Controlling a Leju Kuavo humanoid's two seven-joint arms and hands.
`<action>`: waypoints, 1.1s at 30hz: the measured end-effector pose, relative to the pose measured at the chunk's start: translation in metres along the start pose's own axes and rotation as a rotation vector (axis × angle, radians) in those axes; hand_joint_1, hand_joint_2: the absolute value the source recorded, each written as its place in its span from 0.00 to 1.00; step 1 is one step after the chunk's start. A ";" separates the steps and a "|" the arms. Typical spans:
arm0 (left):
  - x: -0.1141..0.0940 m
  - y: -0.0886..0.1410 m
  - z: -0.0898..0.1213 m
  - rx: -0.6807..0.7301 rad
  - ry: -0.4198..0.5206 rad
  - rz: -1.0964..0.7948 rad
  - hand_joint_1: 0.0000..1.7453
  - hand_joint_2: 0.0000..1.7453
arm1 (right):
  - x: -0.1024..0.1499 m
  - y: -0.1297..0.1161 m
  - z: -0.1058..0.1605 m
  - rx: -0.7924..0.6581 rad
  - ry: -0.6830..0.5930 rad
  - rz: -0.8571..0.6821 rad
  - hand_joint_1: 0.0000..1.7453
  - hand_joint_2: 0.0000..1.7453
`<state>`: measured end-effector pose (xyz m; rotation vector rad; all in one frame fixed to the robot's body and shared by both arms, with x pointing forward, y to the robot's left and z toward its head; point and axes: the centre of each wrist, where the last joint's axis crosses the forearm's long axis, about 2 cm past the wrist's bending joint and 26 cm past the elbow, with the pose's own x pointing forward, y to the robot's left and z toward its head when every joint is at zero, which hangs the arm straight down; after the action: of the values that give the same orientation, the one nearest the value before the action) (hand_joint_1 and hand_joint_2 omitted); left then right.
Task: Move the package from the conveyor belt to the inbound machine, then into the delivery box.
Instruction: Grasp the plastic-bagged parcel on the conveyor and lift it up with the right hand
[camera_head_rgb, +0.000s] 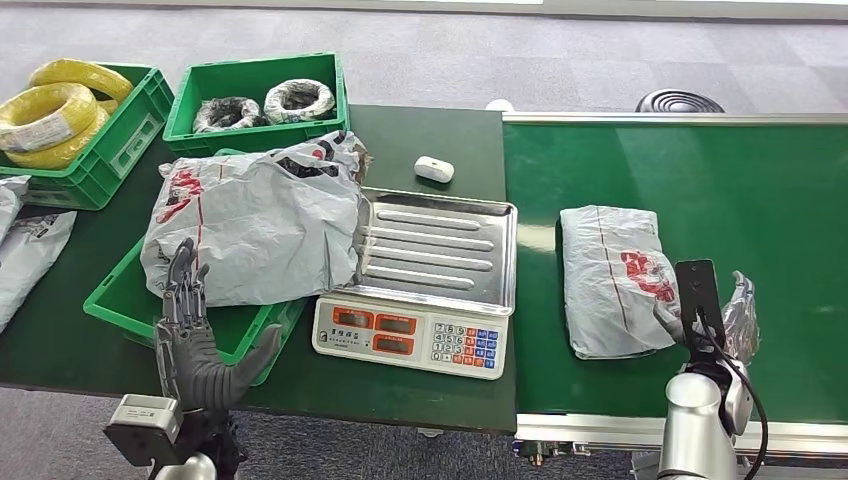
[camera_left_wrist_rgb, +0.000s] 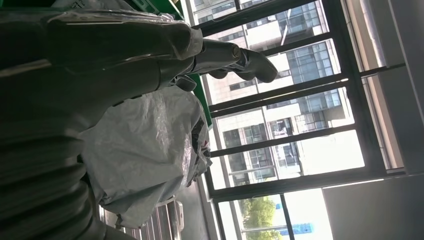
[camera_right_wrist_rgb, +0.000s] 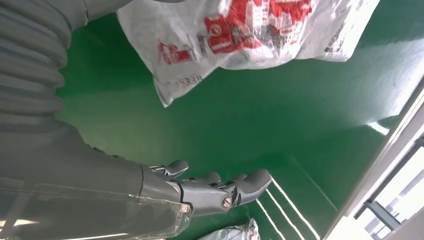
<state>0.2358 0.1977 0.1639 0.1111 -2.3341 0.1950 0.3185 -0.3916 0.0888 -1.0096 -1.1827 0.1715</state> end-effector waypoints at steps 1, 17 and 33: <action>0.000 0.000 0.000 0.000 0.001 0.001 0.00 1.00 | 0.000 -0.001 -0.005 0.003 0.008 -0.003 0.00 1.00; -0.005 -0.009 -0.003 -0.027 0.007 0.020 0.00 1.00 | 0.022 -0.006 -0.063 0.166 0.199 0.091 0.00 1.00; -0.006 -0.007 -0.003 -0.025 0.017 0.009 0.00 1.00 | 0.035 0.009 -0.069 0.452 0.158 0.107 0.00 1.00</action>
<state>0.2434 0.1918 0.1622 0.0862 -2.3199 0.1711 0.3936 -0.4045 0.1049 -0.6729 -0.8924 0.4163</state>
